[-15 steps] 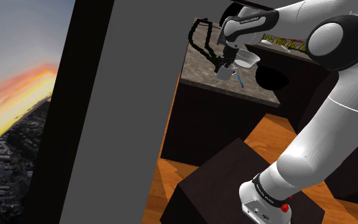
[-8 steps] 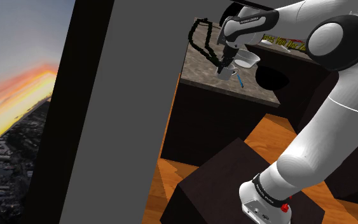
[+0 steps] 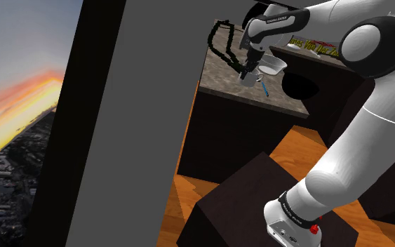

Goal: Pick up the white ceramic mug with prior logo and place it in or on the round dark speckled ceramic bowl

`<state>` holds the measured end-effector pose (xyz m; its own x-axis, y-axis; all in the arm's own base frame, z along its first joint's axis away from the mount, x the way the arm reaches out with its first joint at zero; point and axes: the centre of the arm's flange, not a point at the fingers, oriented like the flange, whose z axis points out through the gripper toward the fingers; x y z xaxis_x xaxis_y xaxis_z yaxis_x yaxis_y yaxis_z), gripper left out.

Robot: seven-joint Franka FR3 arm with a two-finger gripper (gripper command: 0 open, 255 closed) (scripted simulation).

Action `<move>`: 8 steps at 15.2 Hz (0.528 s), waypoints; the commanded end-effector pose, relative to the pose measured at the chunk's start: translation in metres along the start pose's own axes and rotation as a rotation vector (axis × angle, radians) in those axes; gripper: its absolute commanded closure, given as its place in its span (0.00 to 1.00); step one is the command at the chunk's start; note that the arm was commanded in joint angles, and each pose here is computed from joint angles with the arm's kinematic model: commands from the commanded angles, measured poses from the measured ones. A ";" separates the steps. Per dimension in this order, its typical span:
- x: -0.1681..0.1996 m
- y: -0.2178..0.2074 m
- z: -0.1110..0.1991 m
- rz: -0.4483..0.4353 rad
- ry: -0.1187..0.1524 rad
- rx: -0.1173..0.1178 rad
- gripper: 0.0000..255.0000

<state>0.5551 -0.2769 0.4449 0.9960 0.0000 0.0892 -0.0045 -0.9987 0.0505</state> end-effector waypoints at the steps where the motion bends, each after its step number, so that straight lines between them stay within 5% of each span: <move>1: 0.001 0.001 -0.010 0.000 0.000 0.000 1.00; 8: 0.004 0.003 -0.047 0.000 0.000 0.000 1.00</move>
<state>0.5566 -0.2781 0.4858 0.9960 0.0001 0.0895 -0.0045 -0.9987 0.0506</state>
